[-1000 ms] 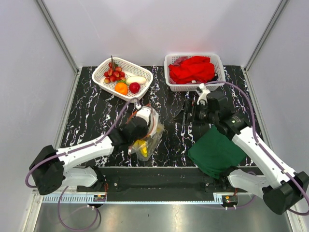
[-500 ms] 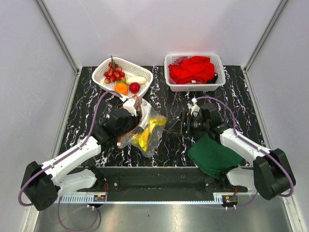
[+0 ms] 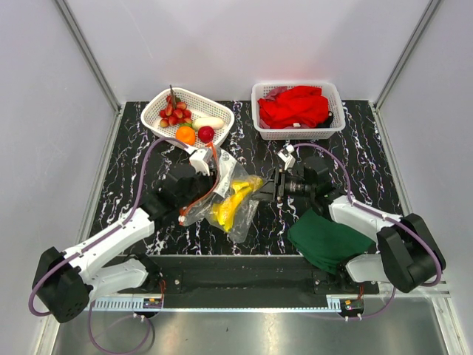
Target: Open the zip-top bag and remove the fake food
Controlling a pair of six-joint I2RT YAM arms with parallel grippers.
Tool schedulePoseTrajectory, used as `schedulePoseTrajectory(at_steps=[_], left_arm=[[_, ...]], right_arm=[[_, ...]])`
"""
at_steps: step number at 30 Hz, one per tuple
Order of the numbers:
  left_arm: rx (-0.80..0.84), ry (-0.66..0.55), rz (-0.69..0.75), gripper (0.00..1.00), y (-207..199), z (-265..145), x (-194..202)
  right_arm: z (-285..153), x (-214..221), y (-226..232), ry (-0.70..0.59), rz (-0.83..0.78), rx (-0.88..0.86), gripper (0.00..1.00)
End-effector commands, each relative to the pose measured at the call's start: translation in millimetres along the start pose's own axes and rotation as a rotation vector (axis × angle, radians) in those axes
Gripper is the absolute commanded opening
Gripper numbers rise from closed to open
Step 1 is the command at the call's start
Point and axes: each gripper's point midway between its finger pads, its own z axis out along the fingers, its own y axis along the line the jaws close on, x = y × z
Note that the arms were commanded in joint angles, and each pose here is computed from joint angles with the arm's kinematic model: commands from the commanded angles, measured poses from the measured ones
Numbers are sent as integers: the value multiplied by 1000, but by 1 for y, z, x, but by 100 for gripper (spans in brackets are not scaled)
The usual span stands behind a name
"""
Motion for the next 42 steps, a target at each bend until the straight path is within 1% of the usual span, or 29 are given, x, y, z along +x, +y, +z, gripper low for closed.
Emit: schedulePoseTrajectory(at_steps=[1,2,3,4,5,6,7,8,10,11,12,13,17,23,24,28,30,31,34,38,40,41,42], left_arm=[[102,-65,-12,0,-24,-4,-21],[105,-67,-11,0,-24,-5,-21],[103,-72,-11,0,-24,-5,-22],[91,-85,-10,0,-20,-5,-21],[89,-105,-3,0,-19,-8,-23],[82,-122,-1,0,-18,-10,-25],[60,-150,2,0,-13,-11,-29],[38,-154,7,0,-6,-12,-24],[-10,-208,11,0,3,-19,-30],[-17,-229,13,0,7,-19,-29],[-16,-248,15,0,8,-24,-31],[-55,-272,12,0,16,-25,-33],[-84,-331,-7,0,22,-35,-38],[-129,-431,-31,0,26,-55,-57],[-154,-433,-39,0,31,-57,-57],[-293,-477,-89,0,54,-72,-62],[-334,-483,-104,0,59,-77,-64],[-384,-490,-125,0,68,-80,-63],[-440,-531,-163,0,74,-88,-71],[-457,-591,-199,0,76,-93,-82],[-492,-627,-193,0,78,-95,-94],[-511,-646,-189,0,79,-97,-100],[-503,-695,-182,0,72,-102,-117]], right_arm=[[3,-12,1,-63,-25,18,37],[4,-14,1,-69,-13,19,20],[4,-15,2,-77,-7,22,9],[2,-20,-1,-109,2,48,2],[1,-22,-4,-126,17,71,0],[-1,-20,-12,-129,51,118,0],[-5,-25,-18,-175,59,168,0],[-7,-25,-23,-190,90,199,0],[-15,-22,-32,-242,129,248,0],[-18,-21,-34,-263,169,252,0],[-20,-23,-32,-292,166,243,0],[-25,-22,-35,-322,171,257,0],[-33,-14,-50,-336,208,333,0],[-44,-10,-72,-414,283,400,0],[-46,-6,-77,-419,294,411,0],[-60,-10,-77,-520,303,416,0],[-64,-10,-79,-538,298,421,0],[-65,-10,-78,-540,292,421,0],[-65,-7,-84,-541,299,440,0],[-59,-7,-84,-511,284,425,0],[-55,-5,-85,-480,276,424,0],[-53,-7,-82,-485,264,407,0],[-51,-5,-80,-470,255,386,0]])
